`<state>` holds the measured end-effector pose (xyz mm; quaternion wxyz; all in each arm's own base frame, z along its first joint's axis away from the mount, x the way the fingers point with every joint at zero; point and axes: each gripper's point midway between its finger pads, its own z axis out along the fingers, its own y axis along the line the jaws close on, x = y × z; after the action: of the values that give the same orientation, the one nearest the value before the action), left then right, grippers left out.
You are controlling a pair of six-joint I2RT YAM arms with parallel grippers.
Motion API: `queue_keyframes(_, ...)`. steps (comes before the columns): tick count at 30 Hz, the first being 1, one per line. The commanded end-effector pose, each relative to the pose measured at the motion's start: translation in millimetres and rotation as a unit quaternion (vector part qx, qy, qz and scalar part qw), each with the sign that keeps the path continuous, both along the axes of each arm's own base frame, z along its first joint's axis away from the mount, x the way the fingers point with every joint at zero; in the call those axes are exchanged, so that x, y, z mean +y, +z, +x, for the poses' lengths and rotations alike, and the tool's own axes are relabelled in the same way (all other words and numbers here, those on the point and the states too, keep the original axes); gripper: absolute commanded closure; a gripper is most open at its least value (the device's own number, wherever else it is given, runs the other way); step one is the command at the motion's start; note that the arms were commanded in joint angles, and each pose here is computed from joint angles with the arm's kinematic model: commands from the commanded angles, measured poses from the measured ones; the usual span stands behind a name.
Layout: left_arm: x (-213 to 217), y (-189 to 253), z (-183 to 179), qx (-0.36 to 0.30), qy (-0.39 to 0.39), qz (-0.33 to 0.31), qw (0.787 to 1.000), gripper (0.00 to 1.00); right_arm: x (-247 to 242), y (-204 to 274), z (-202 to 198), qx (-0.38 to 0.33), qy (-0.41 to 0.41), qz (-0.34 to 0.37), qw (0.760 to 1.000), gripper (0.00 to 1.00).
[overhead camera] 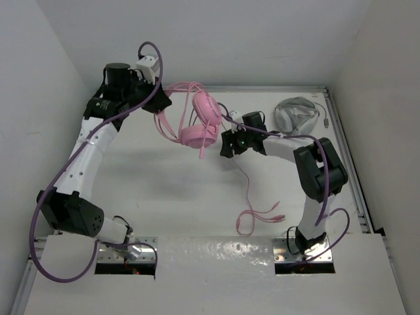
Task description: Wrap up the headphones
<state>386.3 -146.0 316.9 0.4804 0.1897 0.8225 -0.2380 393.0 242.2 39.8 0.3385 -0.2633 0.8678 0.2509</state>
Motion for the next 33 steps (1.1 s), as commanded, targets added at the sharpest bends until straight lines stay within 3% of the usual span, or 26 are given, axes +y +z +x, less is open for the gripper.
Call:
queue_keyframes(1, -5.9, 66.7, -7.7, -0.053, -0.002, -0.069, 0.996, 1.0, 1.3, 10.4, 12.3, -0.033, -0.013, 0.019, 0.999, 0.39)
queue_keyframes(9, 32.8, 85.9, 11.0, -0.048, 0.036, -0.119, 0.991, 1.0, -15.2, -14.3, -25.7, 0.003, -0.04, 0.004, 0.999, 0.53)
queue_keyframes(14, 54.7, 81.1, 25.3, -0.046, 0.075, -0.129, 0.988, 1.0, -26.5, -25.5, -46.7, 0.019, -0.056, -0.03, 0.998, 0.76)
queue_keyframes(19, 74.2, 61.3, 41.4, -0.027, 0.11, -0.151, 0.982, 1.0, -32.8, -31.0, -58.0, 0.012, -0.059, -0.093, 0.994, 0.83)
queue_keyframes(21, 80.4, 52.3, 45.5, -0.017, 0.121, -0.158, 0.98, 1.0, -33.0, -29.5, -59.1, 0.004, -0.062, -0.104, 0.993, 1.0)
queue_keyframes(22, 84.4, 51.0, 48.9, -0.019, 0.128, -0.161, 0.979, 1.0, -32.5, -28.8, -59.9, -0.001, -0.062, -0.109, 0.992, 1.0)
queue_keyframes(26, 113.2, 35.2, 66.4, -0.002, 0.182, -0.186, 0.966, 1.0, -19.3, -24.9, -79.2, -0.028, 0.007, -0.195, 0.98, 1.0)
queue_keyframes(30, 146.9, 8.6, 87.0, 0.042, 0.234, -0.242, 0.941, 1.0, 35.3, -16.6, -129.0, -0.053, 0.15, -0.21, 0.965, 1.0)
queue_keyframes(33, 173.0, -22.7, 101.2, 0.071, 0.279, -0.259, 0.922, 1.0, 58.0, -7.2, -155.1, -0.058, 0.209, -0.22, 0.951, 1.0)
